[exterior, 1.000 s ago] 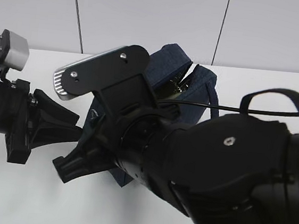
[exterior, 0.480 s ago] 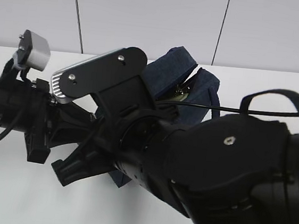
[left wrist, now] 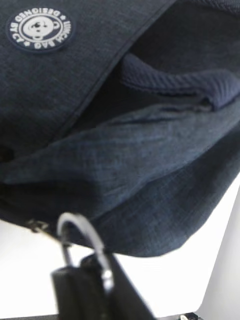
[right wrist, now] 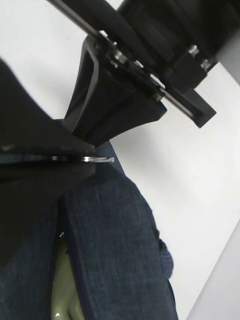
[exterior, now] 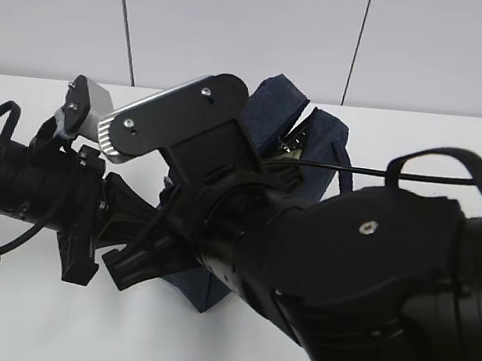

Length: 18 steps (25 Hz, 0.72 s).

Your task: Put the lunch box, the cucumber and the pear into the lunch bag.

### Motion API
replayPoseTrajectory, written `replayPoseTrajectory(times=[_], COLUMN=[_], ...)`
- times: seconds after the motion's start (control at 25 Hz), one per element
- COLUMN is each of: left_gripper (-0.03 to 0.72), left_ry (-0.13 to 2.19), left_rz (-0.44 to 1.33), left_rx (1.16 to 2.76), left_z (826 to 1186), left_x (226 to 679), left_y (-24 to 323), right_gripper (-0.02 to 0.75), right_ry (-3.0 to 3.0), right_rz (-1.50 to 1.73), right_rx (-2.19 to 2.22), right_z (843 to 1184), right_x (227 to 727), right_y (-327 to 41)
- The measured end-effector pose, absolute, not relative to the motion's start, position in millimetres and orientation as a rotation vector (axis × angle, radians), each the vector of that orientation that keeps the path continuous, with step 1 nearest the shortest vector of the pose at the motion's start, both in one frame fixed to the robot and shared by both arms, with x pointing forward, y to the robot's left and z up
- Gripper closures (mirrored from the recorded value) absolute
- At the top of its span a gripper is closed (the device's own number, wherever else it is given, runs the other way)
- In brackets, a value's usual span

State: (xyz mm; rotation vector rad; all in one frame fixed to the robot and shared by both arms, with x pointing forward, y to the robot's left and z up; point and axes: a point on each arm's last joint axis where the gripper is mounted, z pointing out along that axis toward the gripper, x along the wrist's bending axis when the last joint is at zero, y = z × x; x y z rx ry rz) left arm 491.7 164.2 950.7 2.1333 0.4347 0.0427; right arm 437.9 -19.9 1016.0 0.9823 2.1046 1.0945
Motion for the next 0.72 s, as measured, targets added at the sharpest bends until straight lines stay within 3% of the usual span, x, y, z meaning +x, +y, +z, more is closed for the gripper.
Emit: replayPoseTrajectory(times=[0.72], left_gripper=[0.685], left_ry=[0.469], left_rz=[0.088], left_rx=[2.159], left_z=[948.2], left_x=[495.2], left_y=[166.6], right_gripper=[0.738], right_ry=[2.027], right_rz=[1.123], right_rx=[0.982], right_z=[1039.4], right_x=[451.8], right_y=[-34.5])
